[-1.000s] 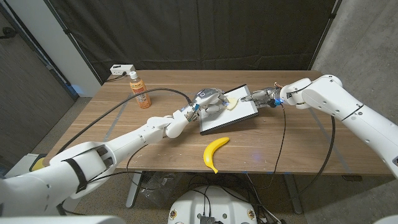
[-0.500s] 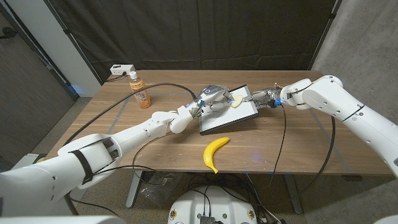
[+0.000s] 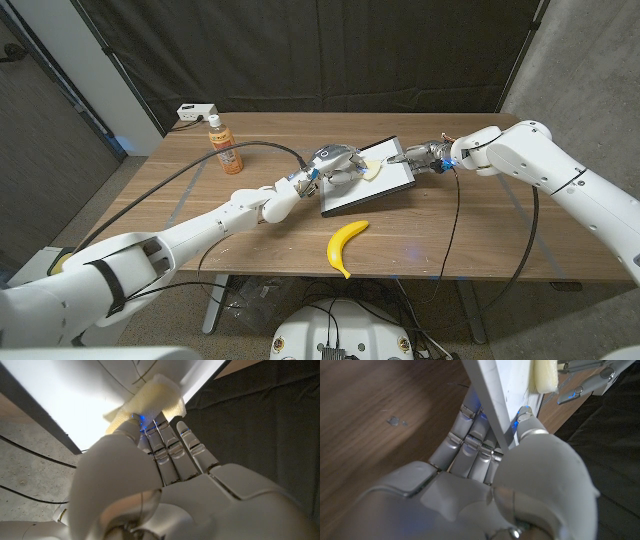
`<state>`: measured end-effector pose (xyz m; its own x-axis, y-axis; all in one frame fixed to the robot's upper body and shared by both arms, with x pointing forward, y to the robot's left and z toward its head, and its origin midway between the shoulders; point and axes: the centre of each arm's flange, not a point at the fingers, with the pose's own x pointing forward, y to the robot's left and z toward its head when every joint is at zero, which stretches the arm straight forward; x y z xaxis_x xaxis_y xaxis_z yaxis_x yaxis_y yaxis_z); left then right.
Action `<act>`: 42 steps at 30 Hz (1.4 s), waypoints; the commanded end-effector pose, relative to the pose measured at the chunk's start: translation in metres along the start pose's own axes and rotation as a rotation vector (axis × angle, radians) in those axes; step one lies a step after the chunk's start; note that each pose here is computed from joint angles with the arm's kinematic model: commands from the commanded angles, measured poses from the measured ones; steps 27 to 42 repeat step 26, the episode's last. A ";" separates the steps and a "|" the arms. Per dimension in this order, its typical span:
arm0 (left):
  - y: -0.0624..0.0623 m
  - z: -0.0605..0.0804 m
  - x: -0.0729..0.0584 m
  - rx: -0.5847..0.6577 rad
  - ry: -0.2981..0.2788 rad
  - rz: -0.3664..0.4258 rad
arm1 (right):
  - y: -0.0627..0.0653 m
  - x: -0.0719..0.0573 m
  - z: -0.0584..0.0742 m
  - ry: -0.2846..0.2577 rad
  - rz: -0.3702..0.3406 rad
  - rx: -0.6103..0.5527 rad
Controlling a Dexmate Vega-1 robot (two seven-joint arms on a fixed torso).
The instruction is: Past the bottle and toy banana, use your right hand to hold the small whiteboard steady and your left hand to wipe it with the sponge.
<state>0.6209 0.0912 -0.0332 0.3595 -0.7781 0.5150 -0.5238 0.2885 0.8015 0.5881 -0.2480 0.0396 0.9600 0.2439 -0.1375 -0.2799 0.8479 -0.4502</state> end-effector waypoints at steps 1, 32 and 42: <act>0.006 -0.011 -0.042 0.007 0.071 -0.019 | 0.001 0.000 0.002 -0.008 -0.005 -0.005; 0.006 -0.006 -0.032 0.002 0.059 0.002 | -0.001 0.000 0.002 -0.009 -0.007 -0.005; 0.006 -0.006 -0.032 0.002 0.059 0.002 | -0.001 0.000 0.002 -0.009 -0.007 -0.005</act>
